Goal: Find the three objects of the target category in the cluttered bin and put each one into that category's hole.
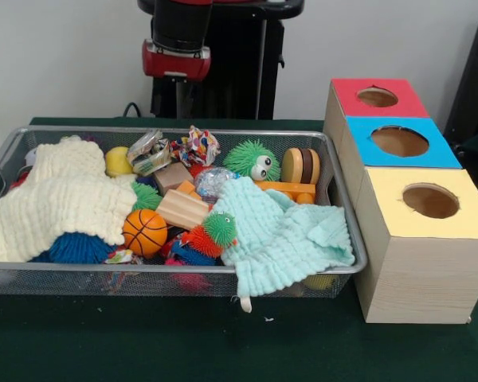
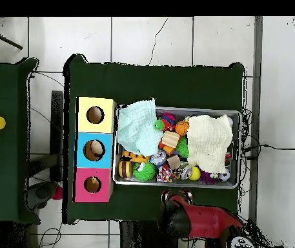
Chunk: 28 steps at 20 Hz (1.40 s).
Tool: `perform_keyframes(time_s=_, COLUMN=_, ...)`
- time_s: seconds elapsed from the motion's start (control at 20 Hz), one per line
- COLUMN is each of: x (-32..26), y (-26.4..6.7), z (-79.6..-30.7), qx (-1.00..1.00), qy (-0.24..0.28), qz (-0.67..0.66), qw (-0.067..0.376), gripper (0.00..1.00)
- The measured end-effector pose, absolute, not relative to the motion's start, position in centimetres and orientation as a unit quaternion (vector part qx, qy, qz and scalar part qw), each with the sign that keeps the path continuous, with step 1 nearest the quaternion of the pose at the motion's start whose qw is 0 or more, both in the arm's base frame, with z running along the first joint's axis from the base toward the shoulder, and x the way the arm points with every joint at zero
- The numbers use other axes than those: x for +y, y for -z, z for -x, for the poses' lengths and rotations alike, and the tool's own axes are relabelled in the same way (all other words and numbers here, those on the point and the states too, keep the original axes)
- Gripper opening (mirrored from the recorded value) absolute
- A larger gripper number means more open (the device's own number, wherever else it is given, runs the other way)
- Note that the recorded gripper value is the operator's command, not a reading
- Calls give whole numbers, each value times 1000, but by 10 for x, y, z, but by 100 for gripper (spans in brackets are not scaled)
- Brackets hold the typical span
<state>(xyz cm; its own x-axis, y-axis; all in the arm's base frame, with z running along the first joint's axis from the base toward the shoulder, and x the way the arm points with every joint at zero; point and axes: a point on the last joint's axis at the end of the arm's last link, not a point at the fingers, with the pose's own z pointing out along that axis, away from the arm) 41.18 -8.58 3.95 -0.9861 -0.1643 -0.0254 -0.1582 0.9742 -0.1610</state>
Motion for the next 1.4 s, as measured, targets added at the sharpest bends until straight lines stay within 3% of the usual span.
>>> perform_keyframes(time_s=0.45, x=-82, y=-59, z=-442, qx=993, qy=77, qz=73, qw=58, gripper=100)
perform_keyframes(time_s=1.4, x=-74, y=-56, z=-468, qx=994, qy=59, qz=18, qw=86, gripper=100)
